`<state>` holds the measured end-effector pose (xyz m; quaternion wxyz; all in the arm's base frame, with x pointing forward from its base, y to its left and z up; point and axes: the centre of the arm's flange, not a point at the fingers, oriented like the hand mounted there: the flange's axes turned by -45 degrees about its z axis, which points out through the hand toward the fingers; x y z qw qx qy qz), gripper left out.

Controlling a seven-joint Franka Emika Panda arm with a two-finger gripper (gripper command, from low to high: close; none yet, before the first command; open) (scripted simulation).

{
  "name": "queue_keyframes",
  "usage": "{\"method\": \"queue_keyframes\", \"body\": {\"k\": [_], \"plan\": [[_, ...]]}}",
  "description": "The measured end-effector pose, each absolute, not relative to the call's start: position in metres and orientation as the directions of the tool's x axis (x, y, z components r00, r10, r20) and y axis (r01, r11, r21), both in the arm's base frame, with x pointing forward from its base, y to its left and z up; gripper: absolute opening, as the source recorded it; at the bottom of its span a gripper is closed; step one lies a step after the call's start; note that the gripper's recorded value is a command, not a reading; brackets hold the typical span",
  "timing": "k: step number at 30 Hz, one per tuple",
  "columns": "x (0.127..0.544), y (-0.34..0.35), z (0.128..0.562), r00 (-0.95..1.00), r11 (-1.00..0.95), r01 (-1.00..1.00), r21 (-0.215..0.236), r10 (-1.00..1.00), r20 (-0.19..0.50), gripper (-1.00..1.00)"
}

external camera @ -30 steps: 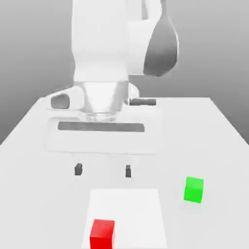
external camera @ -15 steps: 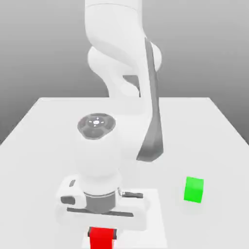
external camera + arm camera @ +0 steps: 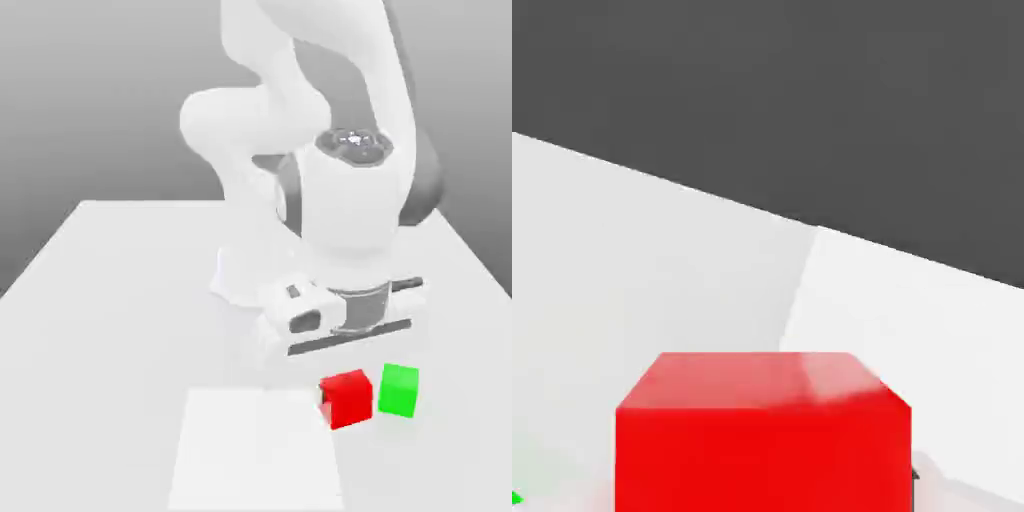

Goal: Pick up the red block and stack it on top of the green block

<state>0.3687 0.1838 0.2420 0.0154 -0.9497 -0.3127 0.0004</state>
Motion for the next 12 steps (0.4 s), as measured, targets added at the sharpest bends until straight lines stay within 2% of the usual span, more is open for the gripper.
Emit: {"method": "queue_keyframes", "body": {"k": [3, 9, 10, 12], "plan": [[0.326, 0.201, 0.243, 0.698, -0.698, 0.716, -0.007, 0.716, 0.002, -1.00], [0.317, 0.205, 0.192, 0.669, -0.669, 0.744, 0.002, 0.744, -0.001, -1.00], [0.316, 0.205, 0.184, 0.668, -0.668, 0.744, 0.001, 0.744, -0.001, 1.00], [0.316, 0.205, 0.184, 0.668, -0.668, 0.744, 0.001, 0.744, -0.001, 1.00]]}}
